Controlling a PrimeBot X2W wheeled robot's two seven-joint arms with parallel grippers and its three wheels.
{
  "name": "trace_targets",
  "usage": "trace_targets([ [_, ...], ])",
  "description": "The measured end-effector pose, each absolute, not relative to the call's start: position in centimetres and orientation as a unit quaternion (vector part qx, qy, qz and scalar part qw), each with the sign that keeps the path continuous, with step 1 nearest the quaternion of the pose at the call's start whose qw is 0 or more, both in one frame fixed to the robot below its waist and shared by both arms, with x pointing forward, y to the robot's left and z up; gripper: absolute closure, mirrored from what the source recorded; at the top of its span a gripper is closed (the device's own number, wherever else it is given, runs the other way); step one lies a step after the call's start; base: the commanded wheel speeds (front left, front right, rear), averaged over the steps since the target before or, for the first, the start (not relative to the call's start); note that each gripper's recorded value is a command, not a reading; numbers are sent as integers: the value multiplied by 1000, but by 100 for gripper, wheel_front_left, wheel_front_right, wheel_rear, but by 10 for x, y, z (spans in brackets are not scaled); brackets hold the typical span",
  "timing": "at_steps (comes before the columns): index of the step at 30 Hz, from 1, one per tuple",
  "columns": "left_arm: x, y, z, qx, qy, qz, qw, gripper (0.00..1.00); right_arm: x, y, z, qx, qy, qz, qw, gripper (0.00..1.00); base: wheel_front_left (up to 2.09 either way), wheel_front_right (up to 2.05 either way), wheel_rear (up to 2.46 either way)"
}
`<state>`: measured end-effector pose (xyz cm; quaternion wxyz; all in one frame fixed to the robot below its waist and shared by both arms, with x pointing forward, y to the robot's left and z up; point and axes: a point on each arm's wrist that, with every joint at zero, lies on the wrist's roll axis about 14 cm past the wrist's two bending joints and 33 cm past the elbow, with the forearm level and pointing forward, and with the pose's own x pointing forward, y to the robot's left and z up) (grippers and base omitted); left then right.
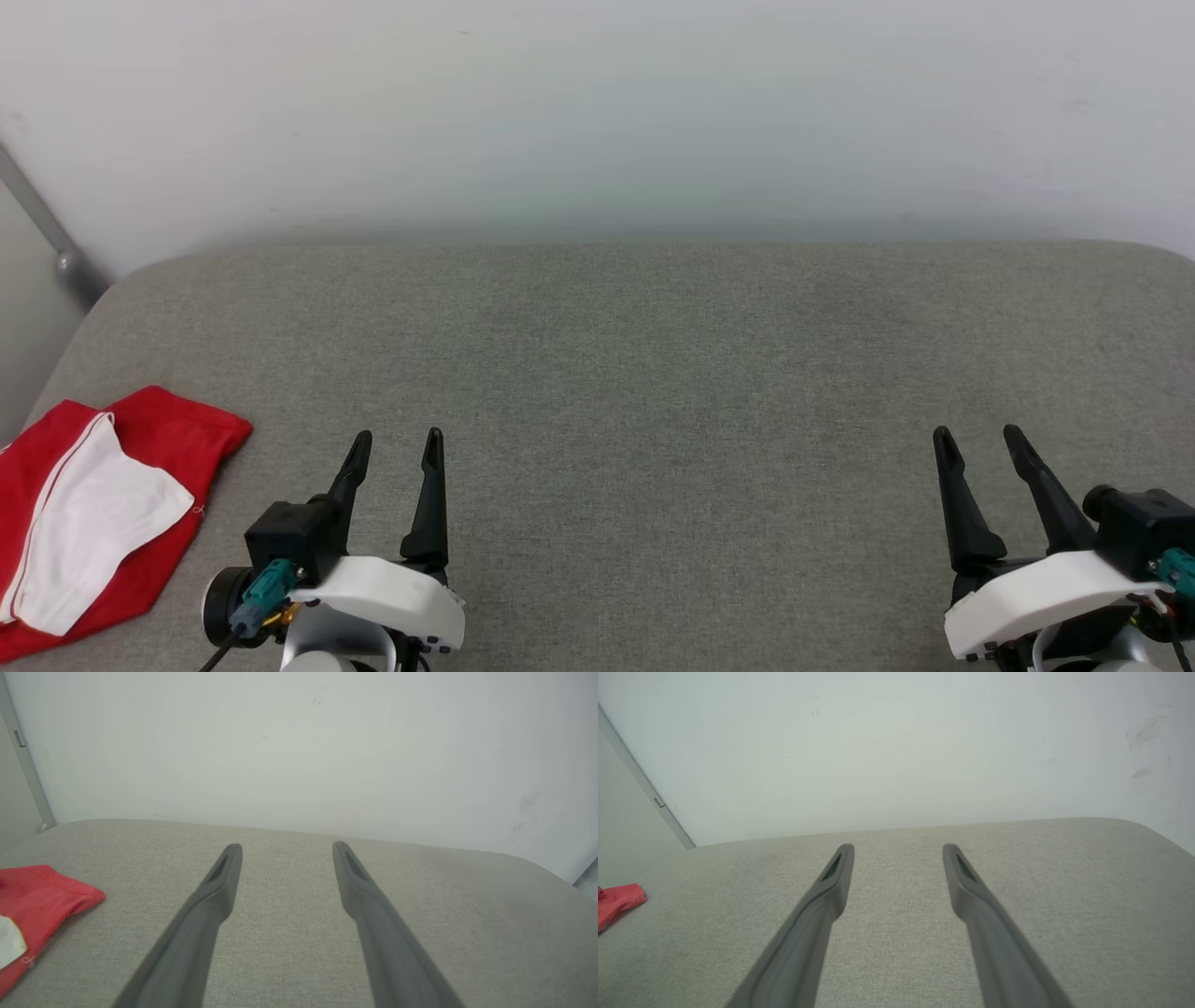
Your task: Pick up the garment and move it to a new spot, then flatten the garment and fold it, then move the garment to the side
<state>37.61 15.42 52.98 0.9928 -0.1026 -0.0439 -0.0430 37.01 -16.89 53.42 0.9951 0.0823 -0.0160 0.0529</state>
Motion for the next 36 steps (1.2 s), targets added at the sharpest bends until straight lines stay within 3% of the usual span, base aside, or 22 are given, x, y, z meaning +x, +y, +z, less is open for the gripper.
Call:
trace_targets([
  [25, 372, 157, 524, -38, -55, -37, 997, 0, 373, -162, 535, 14, -26, 63, 998, 0, 0, 0, 0],
  [36, 348, 208, 526, -15, -65, 47, 997, 0, 392, -103, 533, -22, -26, 148, 988, 0, 0, 0, 0],
])
